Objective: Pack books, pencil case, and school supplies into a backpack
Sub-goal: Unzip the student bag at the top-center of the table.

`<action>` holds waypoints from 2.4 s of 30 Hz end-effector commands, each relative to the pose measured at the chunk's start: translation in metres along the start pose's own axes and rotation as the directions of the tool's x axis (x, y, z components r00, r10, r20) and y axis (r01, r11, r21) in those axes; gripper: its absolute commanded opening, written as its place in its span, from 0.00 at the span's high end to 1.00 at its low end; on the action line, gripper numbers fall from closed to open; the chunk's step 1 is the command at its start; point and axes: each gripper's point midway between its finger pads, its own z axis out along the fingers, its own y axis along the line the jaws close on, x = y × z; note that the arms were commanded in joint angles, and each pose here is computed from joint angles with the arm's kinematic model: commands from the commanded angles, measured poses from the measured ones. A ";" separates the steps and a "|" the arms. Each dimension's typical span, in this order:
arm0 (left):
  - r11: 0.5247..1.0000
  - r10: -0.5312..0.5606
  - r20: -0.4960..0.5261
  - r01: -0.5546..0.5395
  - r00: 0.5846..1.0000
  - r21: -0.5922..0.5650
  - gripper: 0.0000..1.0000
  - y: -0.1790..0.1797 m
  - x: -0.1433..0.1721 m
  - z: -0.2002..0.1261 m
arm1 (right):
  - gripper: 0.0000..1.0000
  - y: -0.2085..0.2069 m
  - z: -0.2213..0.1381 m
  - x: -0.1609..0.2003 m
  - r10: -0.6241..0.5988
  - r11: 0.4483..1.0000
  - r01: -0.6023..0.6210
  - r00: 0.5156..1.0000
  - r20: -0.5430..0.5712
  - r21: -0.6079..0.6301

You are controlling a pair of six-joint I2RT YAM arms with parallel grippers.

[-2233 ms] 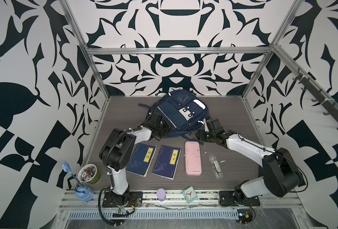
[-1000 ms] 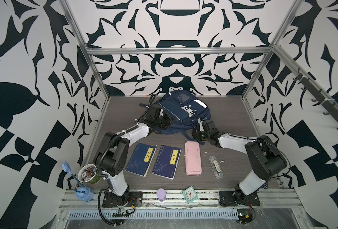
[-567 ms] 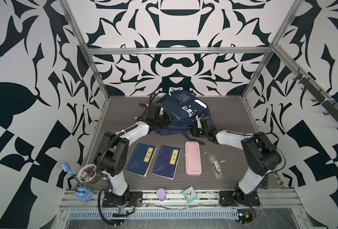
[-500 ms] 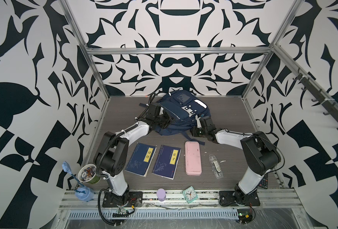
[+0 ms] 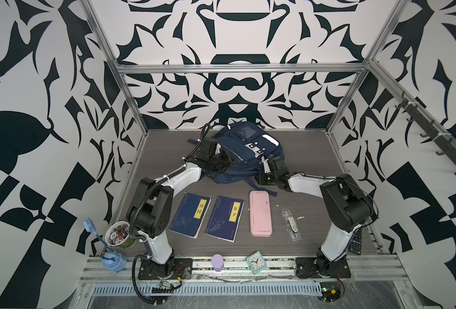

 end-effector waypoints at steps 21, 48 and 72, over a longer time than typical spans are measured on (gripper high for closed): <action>0.986 0.095 0.017 -0.096 0.995 0.139 1.00 -0.056 -0.006 -0.026 | 0.62 0.002 0.011 -0.028 -0.123 0.992 0.123 0.990 0.068 0.011; 0.990 0.050 0.044 -0.055 0.998 0.130 1.00 -0.043 -0.037 -0.011 | 0.95 0.050 -0.028 0.001 -0.185 0.974 0.174 0.981 -0.063 -0.148; 0.989 0.030 0.045 -0.037 0.999 0.145 1.00 -0.043 -0.050 -0.008 | 0.73 0.075 -0.036 -0.004 -0.174 0.974 0.155 0.979 -0.108 -0.166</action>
